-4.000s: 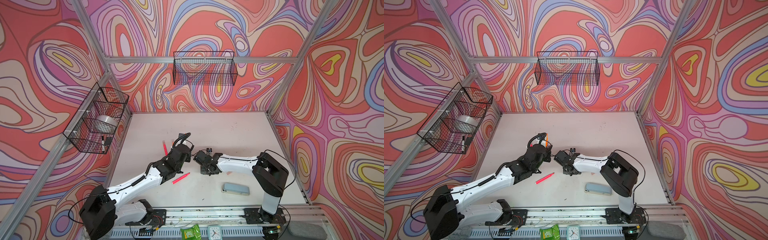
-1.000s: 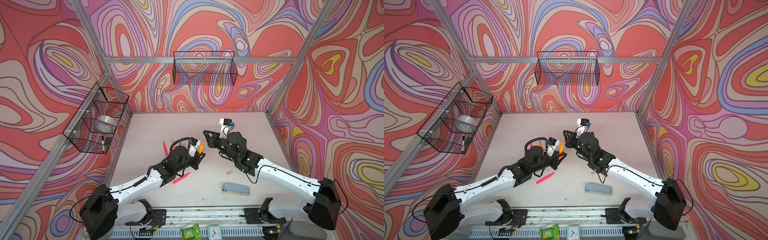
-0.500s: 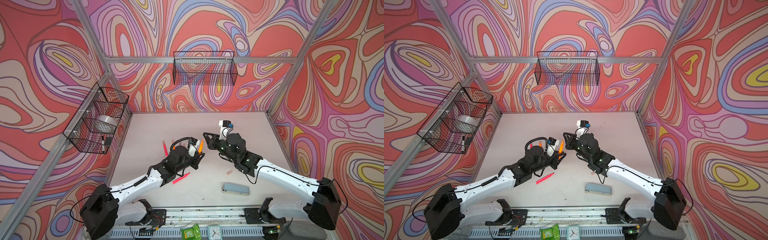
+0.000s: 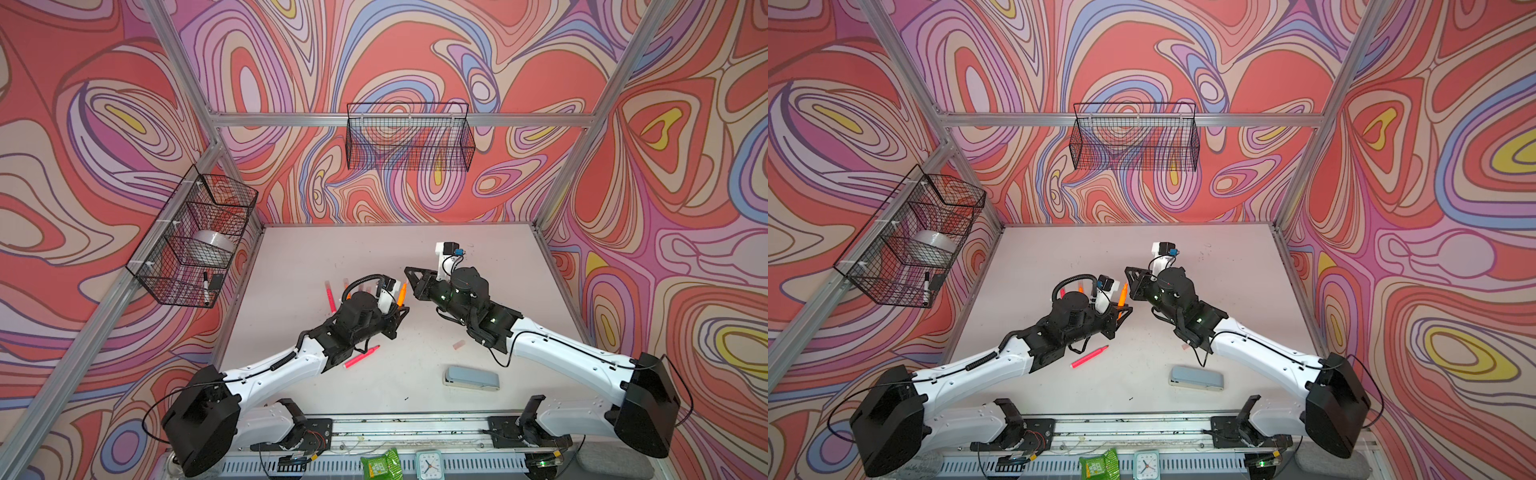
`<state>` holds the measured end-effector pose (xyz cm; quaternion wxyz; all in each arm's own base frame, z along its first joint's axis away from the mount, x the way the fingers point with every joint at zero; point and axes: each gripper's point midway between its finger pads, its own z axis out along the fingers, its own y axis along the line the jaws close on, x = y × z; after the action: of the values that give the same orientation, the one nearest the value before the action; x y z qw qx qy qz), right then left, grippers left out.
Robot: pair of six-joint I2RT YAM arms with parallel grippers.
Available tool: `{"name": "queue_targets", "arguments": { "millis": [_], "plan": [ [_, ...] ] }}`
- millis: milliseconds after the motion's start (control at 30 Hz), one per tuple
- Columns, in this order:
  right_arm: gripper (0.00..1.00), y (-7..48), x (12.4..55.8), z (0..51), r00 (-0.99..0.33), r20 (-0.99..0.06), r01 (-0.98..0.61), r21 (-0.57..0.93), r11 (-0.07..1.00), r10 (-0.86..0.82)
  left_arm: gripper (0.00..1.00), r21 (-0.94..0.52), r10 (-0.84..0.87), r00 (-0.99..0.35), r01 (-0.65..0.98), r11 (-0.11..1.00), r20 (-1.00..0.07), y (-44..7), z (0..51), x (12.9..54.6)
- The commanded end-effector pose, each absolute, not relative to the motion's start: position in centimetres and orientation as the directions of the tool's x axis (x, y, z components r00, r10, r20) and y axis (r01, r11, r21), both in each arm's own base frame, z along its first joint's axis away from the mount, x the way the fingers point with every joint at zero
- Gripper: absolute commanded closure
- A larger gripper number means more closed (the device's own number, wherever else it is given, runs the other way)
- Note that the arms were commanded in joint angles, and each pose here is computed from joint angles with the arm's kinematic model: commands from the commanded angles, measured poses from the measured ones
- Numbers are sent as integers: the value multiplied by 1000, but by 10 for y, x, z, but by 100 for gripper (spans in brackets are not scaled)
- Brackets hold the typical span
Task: Insert the pens into the pen caps
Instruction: 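Align the cap above the orange marker tip with the right gripper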
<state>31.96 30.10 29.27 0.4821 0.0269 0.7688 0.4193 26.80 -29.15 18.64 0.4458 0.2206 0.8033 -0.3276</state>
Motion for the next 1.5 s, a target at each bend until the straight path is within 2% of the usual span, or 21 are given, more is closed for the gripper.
{"name": "queue_targets", "arguments": {
  "millis": [0, 767, 1467],
  "plan": [
    [84, 295, 321, 305, -497, -731, -359, 664, 656, 467, 100, -330, 47, -483, 663, 673, -875, -297, 202, 271],
    [84, 292, 325, 316, -462, -743, -359, 656, 664, 484, 100, -333, 50, -487, 665, 668, -872, -299, 201, 271],
    [85, 307, 326, 301, -514, -720, -368, 676, 638, 466, 100, -343, 36, -496, 649, 679, -868, -297, 200, 273]
  ]
}}
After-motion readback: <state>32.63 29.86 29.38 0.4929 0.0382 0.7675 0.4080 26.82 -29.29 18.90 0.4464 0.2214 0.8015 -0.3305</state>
